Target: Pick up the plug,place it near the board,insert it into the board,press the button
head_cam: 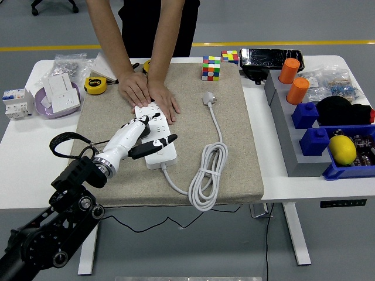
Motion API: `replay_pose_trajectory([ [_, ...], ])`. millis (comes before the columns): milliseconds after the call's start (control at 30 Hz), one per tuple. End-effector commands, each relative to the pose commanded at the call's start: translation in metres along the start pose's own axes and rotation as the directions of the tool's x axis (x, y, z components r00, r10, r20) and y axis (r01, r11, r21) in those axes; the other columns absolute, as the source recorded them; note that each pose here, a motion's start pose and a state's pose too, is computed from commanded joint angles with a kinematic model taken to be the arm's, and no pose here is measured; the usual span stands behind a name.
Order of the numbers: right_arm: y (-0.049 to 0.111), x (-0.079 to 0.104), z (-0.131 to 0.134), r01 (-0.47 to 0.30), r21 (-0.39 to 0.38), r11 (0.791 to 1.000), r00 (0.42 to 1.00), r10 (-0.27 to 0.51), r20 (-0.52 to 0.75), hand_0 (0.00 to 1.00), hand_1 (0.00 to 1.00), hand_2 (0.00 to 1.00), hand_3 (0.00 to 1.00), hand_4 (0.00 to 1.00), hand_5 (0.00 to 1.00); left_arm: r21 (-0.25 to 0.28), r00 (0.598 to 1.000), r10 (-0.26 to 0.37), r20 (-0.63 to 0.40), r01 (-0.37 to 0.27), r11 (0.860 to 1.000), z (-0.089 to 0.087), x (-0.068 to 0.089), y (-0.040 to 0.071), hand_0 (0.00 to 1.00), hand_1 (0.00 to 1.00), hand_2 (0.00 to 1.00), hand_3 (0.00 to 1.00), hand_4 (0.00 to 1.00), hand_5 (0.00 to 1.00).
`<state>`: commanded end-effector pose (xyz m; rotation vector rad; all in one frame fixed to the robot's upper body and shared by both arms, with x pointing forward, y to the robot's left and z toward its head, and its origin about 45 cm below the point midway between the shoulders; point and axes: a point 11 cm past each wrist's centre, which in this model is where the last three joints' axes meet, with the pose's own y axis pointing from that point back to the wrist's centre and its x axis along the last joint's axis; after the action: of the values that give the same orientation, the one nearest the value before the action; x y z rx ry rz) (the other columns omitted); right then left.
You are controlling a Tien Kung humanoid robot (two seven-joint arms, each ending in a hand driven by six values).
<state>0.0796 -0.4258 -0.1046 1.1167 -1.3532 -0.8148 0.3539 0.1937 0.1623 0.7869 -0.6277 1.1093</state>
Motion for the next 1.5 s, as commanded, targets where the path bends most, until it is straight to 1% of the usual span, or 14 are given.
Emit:
replay_pose_trajectory([
  [33, 0.000, 0.000, 0.000, 0.000, 0.000, 1.000, 1.000, 0.000, 0.000, 0.818, 0.746, 0.741, 0.757, 0.998, 0.799, 0.007, 1.000, 0.003, 0.006, -0.003, 1.000, -0.001, 0.001, 0.000, 0.998, 0.998, 0.970, 0.968, 0.998, 0.998],
  [100, 0.000, 0.000, 0.000, 0.001, 0.000, 1.000, 1.000, -0.001, -0.001, 0.818, 0.746, 0.741, 0.757, 0.998, 0.799, 0.038, 0.999, 0.016, 0.038, -0.018, 0.999, -0.007, 0.004, 0.000, 0.998, 0.998, 0.970, 0.968, 0.998, 0.998],
  [167, 0.000, -0.001, 0.002, 0.001, -0.003, 1.000, 1.000, -0.001, -0.002, 0.818, 0.746, 0.741, 0.757, 0.998, 0.799, 0.085, 0.996, 0.022, 0.087, -0.029, 0.996, -0.016, 0.009, 0.001, 0.998, 0.998, 0.978, 0.957, 0.998, 0.998],
  [200, 0.000, -0.001, 0.002, 0.001, -0.005, 1.000, 1.000, -0.001, -0.002, 0.818, 0.746, 0.741, 0.757, 0.998, 0.799, 0.100, 0.994, 0.020, 0.106, -0.031, 0.994, -0.019, 0.010, 0.001, 0.998, 0.998, 0.978, 0.957, 0.998, 0.998],
  [300, 0.000, -0.001, 0.004, 0.001, -0.008, 1.000, 1.000, -0.001, -0.002, 0.818, 0.746, 0.741, 0.757, 0.998, 0.799, 0.123, 0.992, 0.013, 0.129, -0.029, 0.992, -0.025, 0.010, 0.001, 0.998, 0.998, 0.978, 0.957, 0.998, 0.998],
  [333, 0.000, -0.001, 0.004, 0.001, -0.008, 1.000, 1.000, -0.001, -0.002, 0.819, 0.745, 0.741, 0.757, 0.998, 0.799, 0.130, 0.991, 0.008, 0.136, -0.026, 0.991, -0.027, 0.010, 0.001, 0.998, 0.998, 0.983, 0.922, 0.998, 0.998],
  [467, 0.000, -0.001, 0.002, 0.001, -0.004, 1.000, 1.000, -0.001, -0.001, 0.819, 0.745, 0.741, 0.757, 0.998, 0.799, 0.159, 0.988, -0.020, 0.155, -0.005, 0.987, -0.035, 0.005, 0.001, 0.998, 0.998, 0.983, 0.922, 0.998, 0.998],
  [500, 0.000, -0.001, 0.002, 0.001, -0.003, 1.000, 1.000, -0.001, -0.001, 0.819, 0.745, 0.741, 0.757, 0.998, 0.799, 0.160, 0.988, -0.028, 0.155, 0.003, 0.987, -0.035, 0.003, 0.001, 0.998, 0.998, 0.983, 0.922, 0.998, 0.998],
  [533, 0.000, -0.001, 0.002, 0.001, -0.003, 1.000, 1.000, -0.001, -0.001, 0.819, 0.745, 0.741, 0.757, 0.998, 0.799, 0.158, 0.987, -0.033, 0.156, 0.008, 0.987, -0.034, 0.002, 0.001, 0.998, 0.998, 0.983, 0.883, 0.998, 0.998],
  [700, 0.000, -0.001, 0.003, 0.001, -0.005, 1.000, 1.000, -0.001, -0.002, 0.819, 0.745, 0.741, 0.757, 0.998, 0.799, 0.137, 0.987, -0.044, 0.157, 0.022, 0.990, -0.027, -0.004, 0.000, 0.998, 0.998, 0.983, 0.883, 0.998, 0.998],
  [833, 0.000, -0.001, 0.002, 0.001, -0.004, 1.000, 1.000, -0.001, -0.001, 0.819, 0.745, 0.741, 0.758, 0.998, 0.799, 0.123, 0.985, -0.047, 0.164, 0.026, 0.992, -0.022, -0.005, -0.001, 0.998, 0.998, 0.983, 0.875, 0.998, 0.998],
  [1200, 0.000, 0.000, 0.001, -0.001, -0.002, 1.000, 1.000, 0.001, 0.002, 0.818, 0.745, 0.741, 0.757, 0.998, 0.798, 0.097, 0.978, -0.020, 0.209, 0.000, 0.995, -0.013, 0.002, -0.004, 0.998, 0.998, 0.986, 0.863, 0.998, 0.998],
  [1500, 0.000, 0.001, 0.001, -0.001, -0.002, 1.000, 1.000, 0.001, 0.003, 0.819, 0.745, 0.741, 0.757, 0.998, 0.798, 0.096, 0.974, -0.014, 0.225, -0.008, 0.995, -0.012, 0.005, -0.006, 0.998, 0.998, 0.985, 0.859, 0.998, 0.998],
])
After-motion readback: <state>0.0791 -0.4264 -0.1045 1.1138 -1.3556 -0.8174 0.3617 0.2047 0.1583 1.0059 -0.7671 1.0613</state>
